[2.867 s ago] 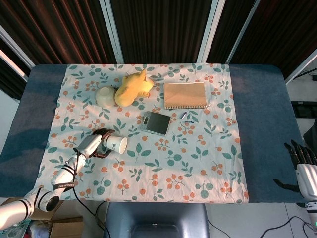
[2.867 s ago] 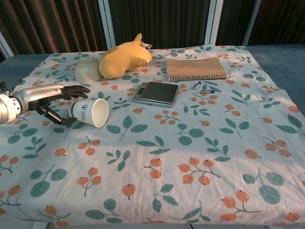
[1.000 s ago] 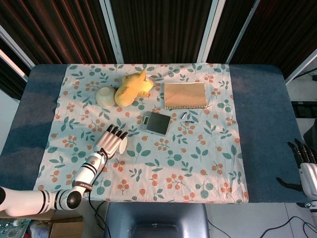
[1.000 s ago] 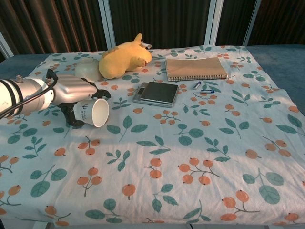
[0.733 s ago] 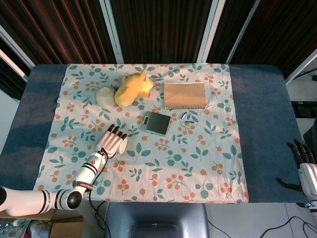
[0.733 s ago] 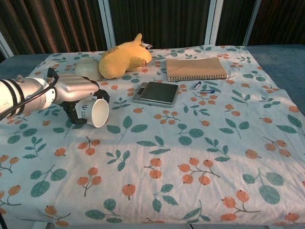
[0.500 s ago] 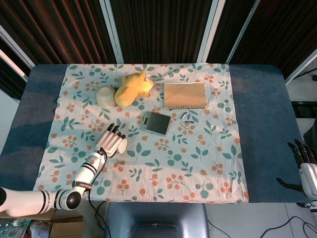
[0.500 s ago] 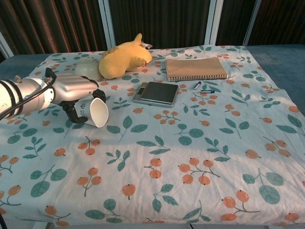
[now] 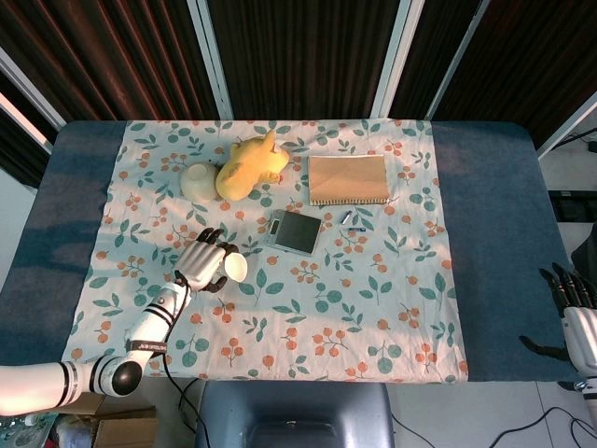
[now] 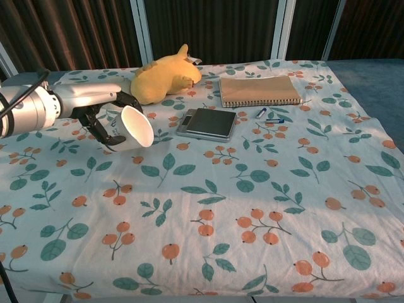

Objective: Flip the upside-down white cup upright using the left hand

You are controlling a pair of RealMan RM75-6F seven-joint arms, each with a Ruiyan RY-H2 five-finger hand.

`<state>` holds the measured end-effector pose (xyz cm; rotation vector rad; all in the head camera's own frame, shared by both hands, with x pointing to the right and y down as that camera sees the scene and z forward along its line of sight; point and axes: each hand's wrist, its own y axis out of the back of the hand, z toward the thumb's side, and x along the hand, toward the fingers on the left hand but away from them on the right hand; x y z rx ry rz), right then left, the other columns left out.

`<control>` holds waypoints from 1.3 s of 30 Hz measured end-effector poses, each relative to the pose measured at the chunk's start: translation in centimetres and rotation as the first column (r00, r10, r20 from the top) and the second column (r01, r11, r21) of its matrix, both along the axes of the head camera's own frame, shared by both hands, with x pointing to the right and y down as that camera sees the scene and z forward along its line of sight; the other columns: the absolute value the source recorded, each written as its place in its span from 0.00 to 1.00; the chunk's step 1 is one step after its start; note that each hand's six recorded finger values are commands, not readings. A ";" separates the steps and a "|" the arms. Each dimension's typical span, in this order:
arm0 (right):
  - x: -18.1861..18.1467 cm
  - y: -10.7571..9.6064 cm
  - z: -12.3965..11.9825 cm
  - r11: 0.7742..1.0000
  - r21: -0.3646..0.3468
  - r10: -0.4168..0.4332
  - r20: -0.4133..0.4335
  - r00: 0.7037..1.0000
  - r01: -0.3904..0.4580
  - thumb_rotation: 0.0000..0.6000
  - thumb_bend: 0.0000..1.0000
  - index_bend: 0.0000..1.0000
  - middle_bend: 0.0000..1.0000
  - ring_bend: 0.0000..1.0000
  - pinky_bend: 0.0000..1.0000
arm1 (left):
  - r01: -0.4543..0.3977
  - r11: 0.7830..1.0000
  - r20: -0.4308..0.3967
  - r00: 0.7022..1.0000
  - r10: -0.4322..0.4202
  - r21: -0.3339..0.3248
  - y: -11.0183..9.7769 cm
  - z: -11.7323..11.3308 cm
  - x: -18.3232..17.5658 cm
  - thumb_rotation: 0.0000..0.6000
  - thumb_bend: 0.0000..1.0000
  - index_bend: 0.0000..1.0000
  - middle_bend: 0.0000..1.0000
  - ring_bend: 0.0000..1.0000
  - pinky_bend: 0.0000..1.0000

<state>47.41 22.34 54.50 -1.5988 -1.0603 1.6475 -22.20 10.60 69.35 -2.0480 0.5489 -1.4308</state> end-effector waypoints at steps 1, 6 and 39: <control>-0.1 0.0 0.0 1.000 -0.006 0.000 0.005 1.000 0.000 1.00 0.00 0.00 0.00 0.00 0.00 | 0.035 0.999 -0.035 0.999 -0.035 -0.014 -0.1 -0.1 -0.1 1.00 0.40 0.29 0.31 0.02 0.08; -0.3 0.1 0.1 1.000 -0.017 -0.004 0.013 1.000 0.005 1.00 0.00 0.00 0.00 0.00 0.00 | 0.217 0.970 -0.218 0.947 -0.237 -0.112 -0.3 0.0 -1.1 1.00 0.39 0.29 0.30 0.02 0.09; 0.0 0.2 0.9 0.999 -0.043 0.006 0.020 1.000 -0.005 1.00 0.00 0.00 0.00 0.00 0.00 | 0.453 0.841 -0.429 0.724 -0.540 -0.294 2.0 5.3 -5.3 1.00 0.39 0.00 0.04 0.00 0.10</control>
